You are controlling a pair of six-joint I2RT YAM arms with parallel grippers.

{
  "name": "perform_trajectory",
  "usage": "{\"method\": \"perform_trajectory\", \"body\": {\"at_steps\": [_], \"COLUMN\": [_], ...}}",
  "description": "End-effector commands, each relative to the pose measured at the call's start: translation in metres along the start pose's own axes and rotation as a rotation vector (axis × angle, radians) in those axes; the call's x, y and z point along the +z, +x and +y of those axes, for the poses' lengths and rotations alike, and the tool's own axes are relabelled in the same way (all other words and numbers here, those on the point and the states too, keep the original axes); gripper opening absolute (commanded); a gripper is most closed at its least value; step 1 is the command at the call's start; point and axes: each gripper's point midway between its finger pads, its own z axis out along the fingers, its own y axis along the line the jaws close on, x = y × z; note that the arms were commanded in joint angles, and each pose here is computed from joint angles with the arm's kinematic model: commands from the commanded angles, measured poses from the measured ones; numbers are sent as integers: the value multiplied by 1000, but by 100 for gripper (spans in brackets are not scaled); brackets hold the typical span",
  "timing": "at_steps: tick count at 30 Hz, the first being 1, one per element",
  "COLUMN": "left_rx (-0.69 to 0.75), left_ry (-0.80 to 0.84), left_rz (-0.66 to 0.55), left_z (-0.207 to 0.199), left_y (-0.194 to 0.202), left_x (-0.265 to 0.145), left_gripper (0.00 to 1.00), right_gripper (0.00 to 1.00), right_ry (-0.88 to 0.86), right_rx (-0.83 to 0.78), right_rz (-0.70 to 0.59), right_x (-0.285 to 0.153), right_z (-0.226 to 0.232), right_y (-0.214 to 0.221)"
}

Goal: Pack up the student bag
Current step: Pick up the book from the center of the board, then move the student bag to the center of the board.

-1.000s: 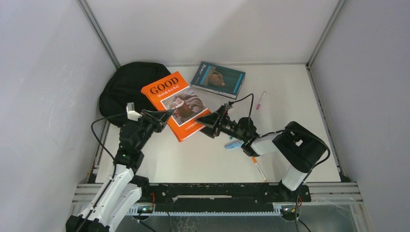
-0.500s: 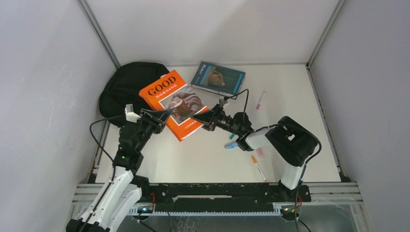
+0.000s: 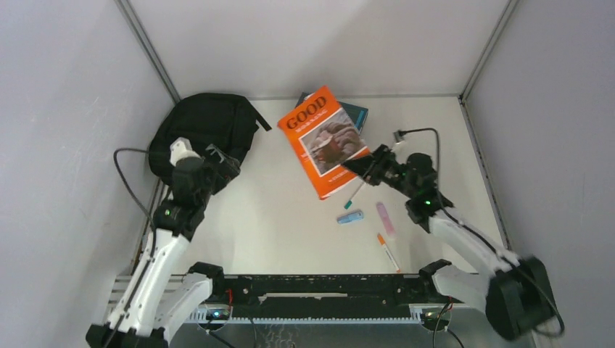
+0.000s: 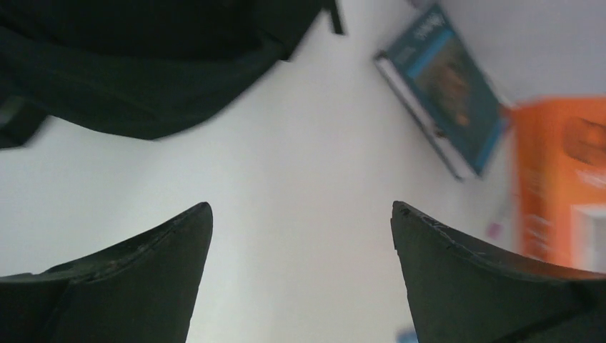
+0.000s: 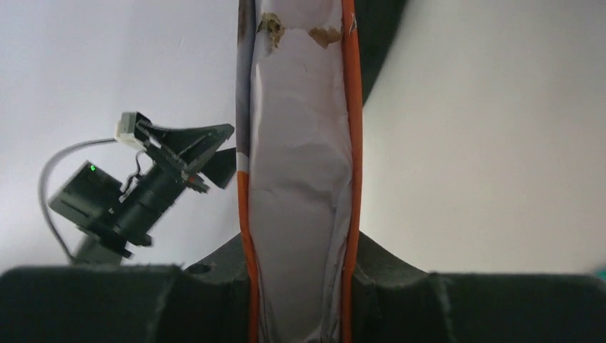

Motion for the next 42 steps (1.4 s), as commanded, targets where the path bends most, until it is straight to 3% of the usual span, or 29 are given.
{"method": "perform_trajectory", "body": {"at_steps": [1,6,12,15,20,22,24,26,28,33,42], "left_rx": [311,496,726,727,612,580,553,502,437,313,44], "left_ry": [-360,-519,-644,-713,-540,-466,-387,-338,-365,-271,-66], "left_rz": [11,64,185,236,368,437,495,542,576,627,486], "left_z": [54,55,65,89,103,96,85,78,80,46,-65], "left_y": [-23,-46,-57,-63,-40,-28,-14,-1,9,38,72], "left_x": [11,48,98,116,146,153,155,153,150,142,113], "left_gripper": [98,99,100,100,95,87,73,44,3,0,0], "right_gripper": [0,2,2,2,2,2,2,2,2,2,1], "right_ry": [200,243,281,297,310,312,310,309,307,309,316], "right_rx": [-242,-259,-238,-233,-232,-228,-223,-215,-209,-211,-201], "right_rz": [-90,-193,-186,-184,-191,-192,-194,-200,-202,-213,-206], "right_x": [-56,-96,-108,-112,-118,-119,-119,-119,-118,-119,-116], "right_z": [-19,-20,-28,-30,-32,-33,-33,-35,-36,-35,-42], "right_y": [-30,-56,-52,-49,-45,-44,-43,-43,-43,-45,-45]}}
